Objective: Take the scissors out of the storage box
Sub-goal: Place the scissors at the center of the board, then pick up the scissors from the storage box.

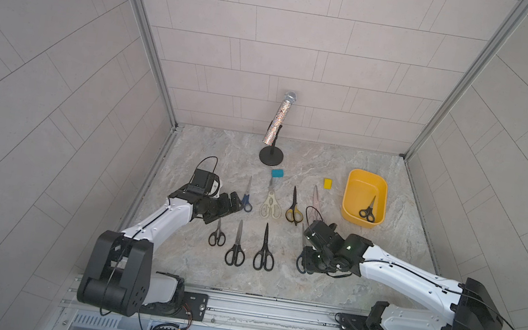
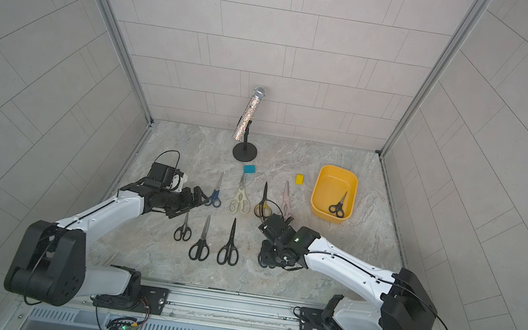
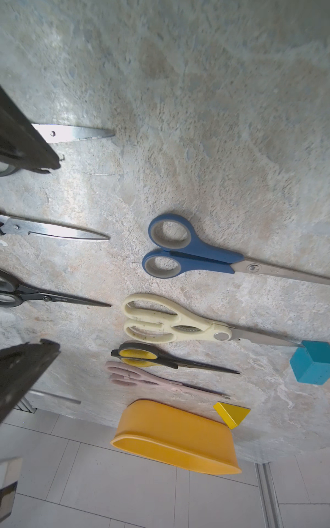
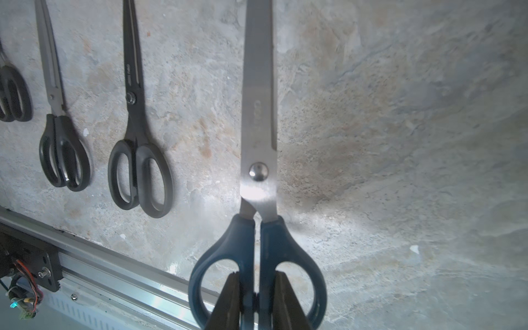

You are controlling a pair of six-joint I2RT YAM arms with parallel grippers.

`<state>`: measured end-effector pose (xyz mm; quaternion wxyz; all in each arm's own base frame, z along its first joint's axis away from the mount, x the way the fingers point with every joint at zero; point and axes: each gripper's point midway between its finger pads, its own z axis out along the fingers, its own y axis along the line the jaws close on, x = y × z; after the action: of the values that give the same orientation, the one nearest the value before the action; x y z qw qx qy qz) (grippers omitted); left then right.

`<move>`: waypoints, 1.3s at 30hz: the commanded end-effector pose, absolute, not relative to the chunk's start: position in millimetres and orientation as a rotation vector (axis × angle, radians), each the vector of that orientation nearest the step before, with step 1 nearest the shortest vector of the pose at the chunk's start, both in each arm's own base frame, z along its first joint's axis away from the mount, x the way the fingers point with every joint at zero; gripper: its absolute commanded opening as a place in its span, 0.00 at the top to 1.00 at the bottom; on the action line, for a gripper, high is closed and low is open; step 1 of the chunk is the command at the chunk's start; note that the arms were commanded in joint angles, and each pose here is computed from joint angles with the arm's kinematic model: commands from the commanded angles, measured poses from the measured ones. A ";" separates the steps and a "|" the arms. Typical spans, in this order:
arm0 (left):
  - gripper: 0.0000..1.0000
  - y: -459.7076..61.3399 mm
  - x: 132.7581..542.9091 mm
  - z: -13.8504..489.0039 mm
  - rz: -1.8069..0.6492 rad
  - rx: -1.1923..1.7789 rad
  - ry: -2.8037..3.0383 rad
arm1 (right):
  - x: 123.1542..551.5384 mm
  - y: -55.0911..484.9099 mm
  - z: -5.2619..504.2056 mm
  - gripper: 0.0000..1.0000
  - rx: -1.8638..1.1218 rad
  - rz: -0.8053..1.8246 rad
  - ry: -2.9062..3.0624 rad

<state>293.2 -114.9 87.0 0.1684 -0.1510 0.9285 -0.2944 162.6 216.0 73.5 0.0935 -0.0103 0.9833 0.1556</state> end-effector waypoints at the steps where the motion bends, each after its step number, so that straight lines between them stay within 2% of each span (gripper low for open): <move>1: 0.00 -117.8 285.9 88.5 -0.856 -0.428 2.643 | 172.0 232.5 66.6 1.00 0.073 0.538 2.890; 6: 0.00 -118.1 284.6 89.4 -0.859 -0.433 2.643 | 172.7 255.0 50.3 1.00 0.032 0.540 2.924; 15: 0.00 -118.5 281.6 90.2 -0.861 -0.437 2.639 | 173.9 258.3 24.3 1.00 0.086 0.428 2.977; 20: 0.00 -116.4 281.5 91.0 -0.845 -0.440 2.645 | 179.0 254.6 36.2 0.75 0.068 0.392 2.949; 24: 0.00 -115.2 284.2 93.9 -0.830 -0.441 2.640 | 186.1 246.7 60.8 0.67 0.034 0.353 2.904; 26: 0.00 -113.8 286.4 95.3 -0.823 -0.451 2.633 | 189.0 242.8 70.7 0.67 0.031 0.358 2.891; 32: 0.00 -114.7 295.2 100.2 -0.819 -0.455 2.630 | 221.2 205.0 98.8 0.67 0.202 0.416 2.851; 39: 0.00 -119.1 316.5 111.0 -0.770 -0.399 2.640 | 289.1 112.4 123.8 0.68 0.520 0.348 2.729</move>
<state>306.3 -117.5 103.3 0.1711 -0.1565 0.9298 -0.2857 281.1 143.2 116.6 0.1683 0.1755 0.9590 0.1456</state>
